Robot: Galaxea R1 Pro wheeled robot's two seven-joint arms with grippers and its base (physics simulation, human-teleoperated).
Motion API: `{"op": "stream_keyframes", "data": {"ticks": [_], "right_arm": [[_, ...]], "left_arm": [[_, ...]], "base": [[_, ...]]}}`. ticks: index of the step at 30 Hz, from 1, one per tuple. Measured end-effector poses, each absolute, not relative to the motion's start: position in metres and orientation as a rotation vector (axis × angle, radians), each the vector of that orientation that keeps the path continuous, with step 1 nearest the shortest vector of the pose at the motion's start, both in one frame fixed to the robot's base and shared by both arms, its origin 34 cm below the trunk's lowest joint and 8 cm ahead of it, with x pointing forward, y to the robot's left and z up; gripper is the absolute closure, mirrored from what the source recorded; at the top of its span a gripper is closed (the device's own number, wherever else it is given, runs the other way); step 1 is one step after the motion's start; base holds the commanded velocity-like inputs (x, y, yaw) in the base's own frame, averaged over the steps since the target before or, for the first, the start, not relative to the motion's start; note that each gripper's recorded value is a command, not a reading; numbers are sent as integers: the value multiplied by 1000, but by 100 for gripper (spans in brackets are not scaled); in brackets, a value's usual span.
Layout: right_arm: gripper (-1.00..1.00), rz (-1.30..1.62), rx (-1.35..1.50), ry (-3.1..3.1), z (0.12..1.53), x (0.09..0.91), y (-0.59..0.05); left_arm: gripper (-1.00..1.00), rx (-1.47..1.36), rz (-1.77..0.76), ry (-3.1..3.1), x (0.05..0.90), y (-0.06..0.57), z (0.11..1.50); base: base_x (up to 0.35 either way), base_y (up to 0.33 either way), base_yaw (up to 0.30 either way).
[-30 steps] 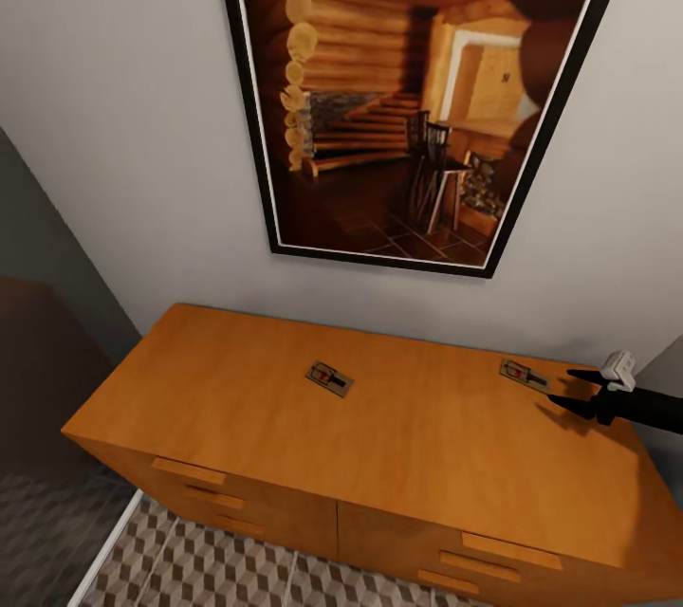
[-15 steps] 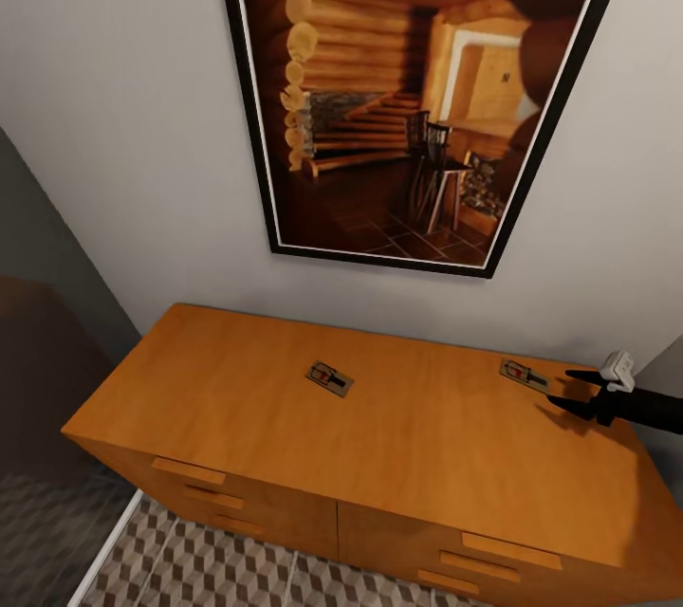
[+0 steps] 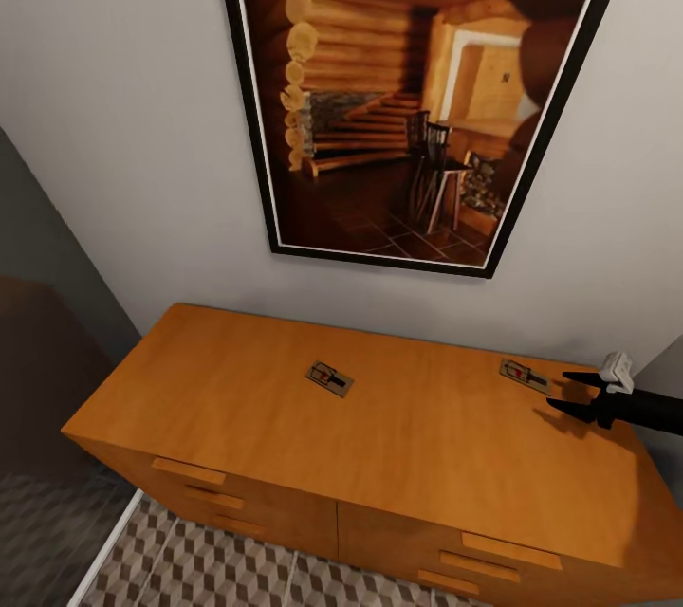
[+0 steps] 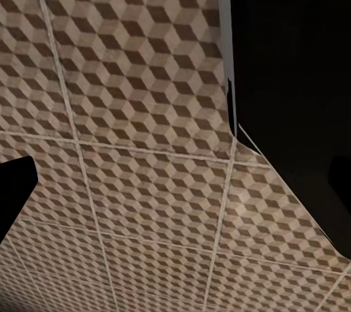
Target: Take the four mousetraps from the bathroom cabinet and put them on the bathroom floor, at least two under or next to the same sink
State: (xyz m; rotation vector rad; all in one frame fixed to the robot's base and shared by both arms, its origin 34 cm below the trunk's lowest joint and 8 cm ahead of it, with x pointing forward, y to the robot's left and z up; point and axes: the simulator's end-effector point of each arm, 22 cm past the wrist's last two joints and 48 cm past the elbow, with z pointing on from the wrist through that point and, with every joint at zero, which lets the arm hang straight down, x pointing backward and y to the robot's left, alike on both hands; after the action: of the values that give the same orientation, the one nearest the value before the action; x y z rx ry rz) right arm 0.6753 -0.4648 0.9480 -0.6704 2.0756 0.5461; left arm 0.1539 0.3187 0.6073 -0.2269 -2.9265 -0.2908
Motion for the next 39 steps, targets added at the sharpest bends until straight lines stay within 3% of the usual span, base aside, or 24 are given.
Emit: {"op": "stream_keyframes", "data": {"ticks": [39], "right_arm": [[-100, 543, -678, 2073, 949, 676, -464]], "left_arm": [[-100, -228, -278, -2928, 154, 312, 607]], "base": [[14, 0, 0]]}}
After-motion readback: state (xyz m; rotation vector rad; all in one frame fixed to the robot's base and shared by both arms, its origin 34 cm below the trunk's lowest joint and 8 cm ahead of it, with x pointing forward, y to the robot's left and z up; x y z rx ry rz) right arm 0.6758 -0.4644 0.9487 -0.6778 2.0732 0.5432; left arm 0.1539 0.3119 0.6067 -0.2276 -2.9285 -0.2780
